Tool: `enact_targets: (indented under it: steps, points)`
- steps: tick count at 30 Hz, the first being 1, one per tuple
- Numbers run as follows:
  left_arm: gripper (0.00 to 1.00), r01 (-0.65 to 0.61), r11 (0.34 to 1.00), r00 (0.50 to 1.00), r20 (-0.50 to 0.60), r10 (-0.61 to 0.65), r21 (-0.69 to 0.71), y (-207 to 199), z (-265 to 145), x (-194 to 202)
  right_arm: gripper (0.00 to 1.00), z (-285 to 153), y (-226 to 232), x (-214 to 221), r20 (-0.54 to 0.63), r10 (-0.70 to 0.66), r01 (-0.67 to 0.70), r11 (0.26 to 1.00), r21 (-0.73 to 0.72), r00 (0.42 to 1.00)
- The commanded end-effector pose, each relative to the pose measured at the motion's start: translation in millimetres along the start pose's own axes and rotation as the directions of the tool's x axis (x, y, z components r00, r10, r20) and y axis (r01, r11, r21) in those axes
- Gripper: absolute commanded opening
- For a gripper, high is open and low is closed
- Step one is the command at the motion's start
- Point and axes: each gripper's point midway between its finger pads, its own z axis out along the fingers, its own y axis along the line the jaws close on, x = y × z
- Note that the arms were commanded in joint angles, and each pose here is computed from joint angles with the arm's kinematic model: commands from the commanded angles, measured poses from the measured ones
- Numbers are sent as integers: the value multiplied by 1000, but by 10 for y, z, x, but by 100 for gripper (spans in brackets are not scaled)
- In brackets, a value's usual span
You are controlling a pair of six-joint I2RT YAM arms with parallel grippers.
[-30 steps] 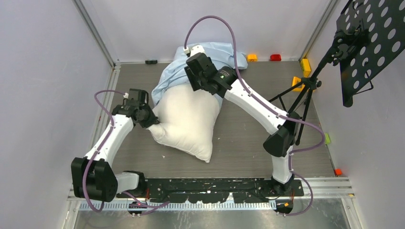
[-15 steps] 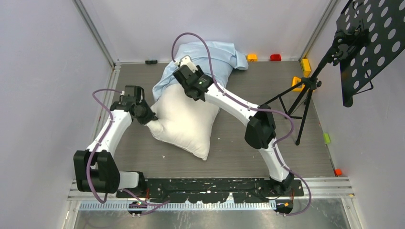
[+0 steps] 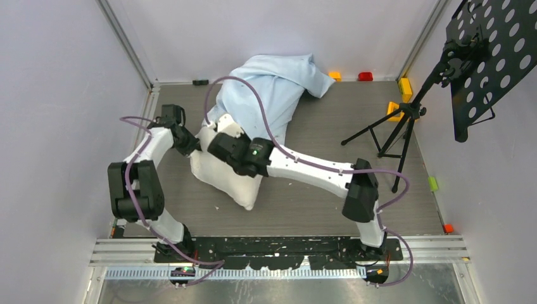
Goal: Put the pillow into the pillowcase
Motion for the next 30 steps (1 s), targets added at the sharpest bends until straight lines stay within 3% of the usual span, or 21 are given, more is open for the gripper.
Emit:
enact_targets:
  steps: [1,5,6,8,10,12,13,16,20,26,30]
  points:
    - [0,137,983,978,141,-154,121,-274,-6,-740,0,22,122,468,-124,185,-202,969,-140,975]
    - [1,101,969,984,123,-131,226,-520,-13,-815,0,192,-73,518,-184,249,-277,949,-149,951]
    - [9,81,966,987,118,-112,245,-571,-40,-821,0,207,-106,467,-186,267,-297,942,-158,946]
    - [35,25,960,990,123,-62,278,-663,-169,-842,0,221,-144,342,-177,289,-319,932,-173,941]
    - [73,-38,957,987,162,-9,287,-684,-428,-848,0,229,-155,239,-172,302,-331,925,-185,938]
    - [96,-76,960,976,219,16,270,-624,-682,-851,0,244,-168,153,-170,314,-344,919,-191,934]
    - [99,-88,965,968,249,25,245,-555,-803,-847,0,239,-162,100,-165,323,-352,915,-198,932]
    - [100,-119,972,947,317,50,203,-382,-1165,-759,0,227,-133,-4,-163,342,-372,902,-221,926]
    - [100,-128,975,946,316,66,181,-110,-1388,-415,0,230,-103,-34,-172,349,-382,895,-231,921]
    - [100,-126,961,986,142,93,246,8,-1103,353,0,218,-80,-76,-172,357,-391,888,-243,918]
    - [100,-164,930,986,67,151,328,-476,-773,849,0,227,-19,-148,-185,371,-409,876,-254,910]
